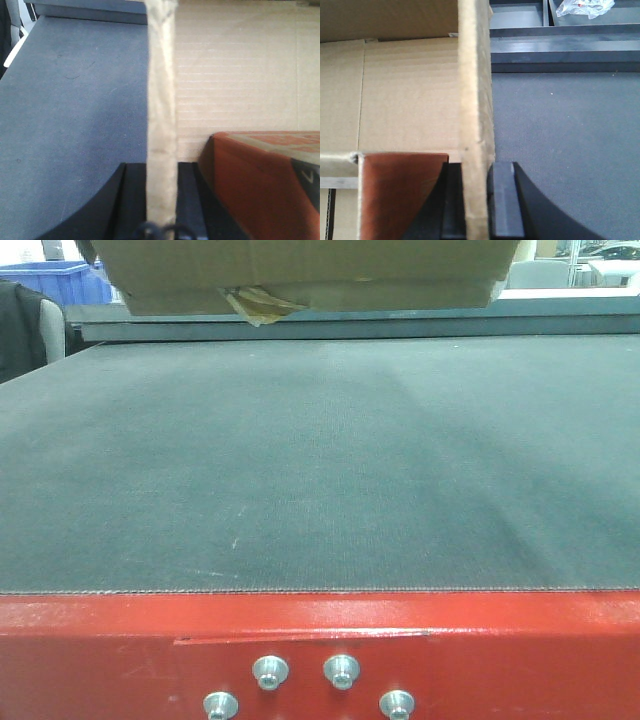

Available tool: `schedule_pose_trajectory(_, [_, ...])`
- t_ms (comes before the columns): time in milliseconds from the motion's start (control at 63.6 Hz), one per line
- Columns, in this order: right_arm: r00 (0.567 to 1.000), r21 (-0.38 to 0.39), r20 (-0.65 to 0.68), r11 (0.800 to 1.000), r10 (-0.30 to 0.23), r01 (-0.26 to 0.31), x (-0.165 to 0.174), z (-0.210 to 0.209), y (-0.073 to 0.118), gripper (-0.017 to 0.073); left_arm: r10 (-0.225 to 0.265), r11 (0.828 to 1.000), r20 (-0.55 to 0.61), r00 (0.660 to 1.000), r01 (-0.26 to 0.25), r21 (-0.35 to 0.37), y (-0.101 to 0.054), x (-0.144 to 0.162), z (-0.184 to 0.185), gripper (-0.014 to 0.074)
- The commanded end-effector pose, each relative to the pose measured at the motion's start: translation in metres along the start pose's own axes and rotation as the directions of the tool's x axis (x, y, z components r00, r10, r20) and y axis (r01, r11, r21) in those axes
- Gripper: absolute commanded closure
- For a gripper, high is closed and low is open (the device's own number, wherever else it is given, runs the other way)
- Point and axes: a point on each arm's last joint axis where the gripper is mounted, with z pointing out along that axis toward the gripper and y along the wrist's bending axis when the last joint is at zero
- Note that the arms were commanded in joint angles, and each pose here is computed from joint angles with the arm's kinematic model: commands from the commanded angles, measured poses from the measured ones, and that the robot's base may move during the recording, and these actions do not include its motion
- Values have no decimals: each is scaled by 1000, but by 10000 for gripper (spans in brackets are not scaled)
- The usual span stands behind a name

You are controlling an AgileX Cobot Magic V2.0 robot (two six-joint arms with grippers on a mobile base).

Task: Stack two boxes on right shelf middle
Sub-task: 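Lift the clamped box stack off the table with both grippers, then hold the box stack and drive the base away from the table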

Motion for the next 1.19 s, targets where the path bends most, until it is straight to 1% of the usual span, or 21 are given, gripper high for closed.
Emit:
schedule_pose_trajectory(0, [992, -32, 129, 999, 1, 3, -20, -14, -1, 721, 7, 1000, 54, 999, -6, -18, 6, -9, -11, 705])
schedule_pose_trajectory(1178, [991, -33, 131, 999, 1, 3, -20, -14, -1, 721, 7, 1000, 54, 999, -6, -18, 6, -9, -11, 705])
